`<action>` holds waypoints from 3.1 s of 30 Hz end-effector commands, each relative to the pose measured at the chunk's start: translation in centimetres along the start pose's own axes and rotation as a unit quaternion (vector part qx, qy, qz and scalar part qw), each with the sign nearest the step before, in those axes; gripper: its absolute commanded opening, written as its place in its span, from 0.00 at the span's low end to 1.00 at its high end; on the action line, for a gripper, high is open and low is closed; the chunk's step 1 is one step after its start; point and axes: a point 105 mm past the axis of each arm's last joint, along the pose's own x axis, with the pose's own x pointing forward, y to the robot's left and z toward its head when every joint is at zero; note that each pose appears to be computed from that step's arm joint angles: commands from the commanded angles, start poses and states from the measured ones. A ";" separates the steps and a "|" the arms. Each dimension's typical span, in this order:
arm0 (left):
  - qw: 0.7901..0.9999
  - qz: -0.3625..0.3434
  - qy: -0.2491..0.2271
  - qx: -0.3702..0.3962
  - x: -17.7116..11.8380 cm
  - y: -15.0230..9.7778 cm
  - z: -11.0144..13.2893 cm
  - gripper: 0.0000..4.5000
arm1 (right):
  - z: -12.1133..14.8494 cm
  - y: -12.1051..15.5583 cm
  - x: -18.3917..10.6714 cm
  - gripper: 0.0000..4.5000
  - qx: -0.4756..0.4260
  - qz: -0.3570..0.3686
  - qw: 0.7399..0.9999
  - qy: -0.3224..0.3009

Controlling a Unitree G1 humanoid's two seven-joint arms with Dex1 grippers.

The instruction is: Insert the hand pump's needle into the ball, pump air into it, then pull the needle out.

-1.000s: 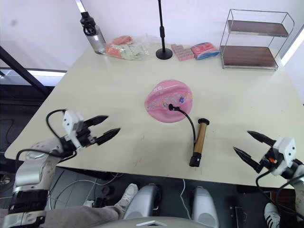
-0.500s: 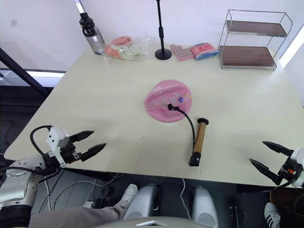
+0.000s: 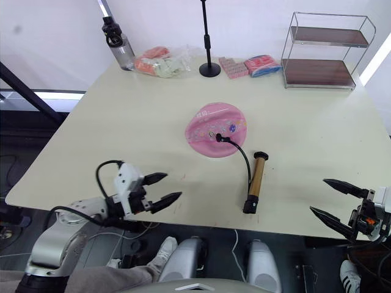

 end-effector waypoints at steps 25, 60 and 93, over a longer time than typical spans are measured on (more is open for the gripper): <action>0.992 -0.122 0.037 -0.021 15.4 -8.8 5.2 0.98 | 0.8 1.3 0.9 1.00 -0.033 0.035 0.999 -0.015; 0.988 -0.032 0.151 0.003 16.7 -8.0 1.6 0.04 | 0.7 0.9 1.8 1.00 -0.047 0.041 0.998 -0.020; 0.985 -0.081 0.138 -0.070 14.4 -10.0 4.3 0.99 | 0.1 0.8 2.5 1.00 -0.048 0.060 0.997 -0.019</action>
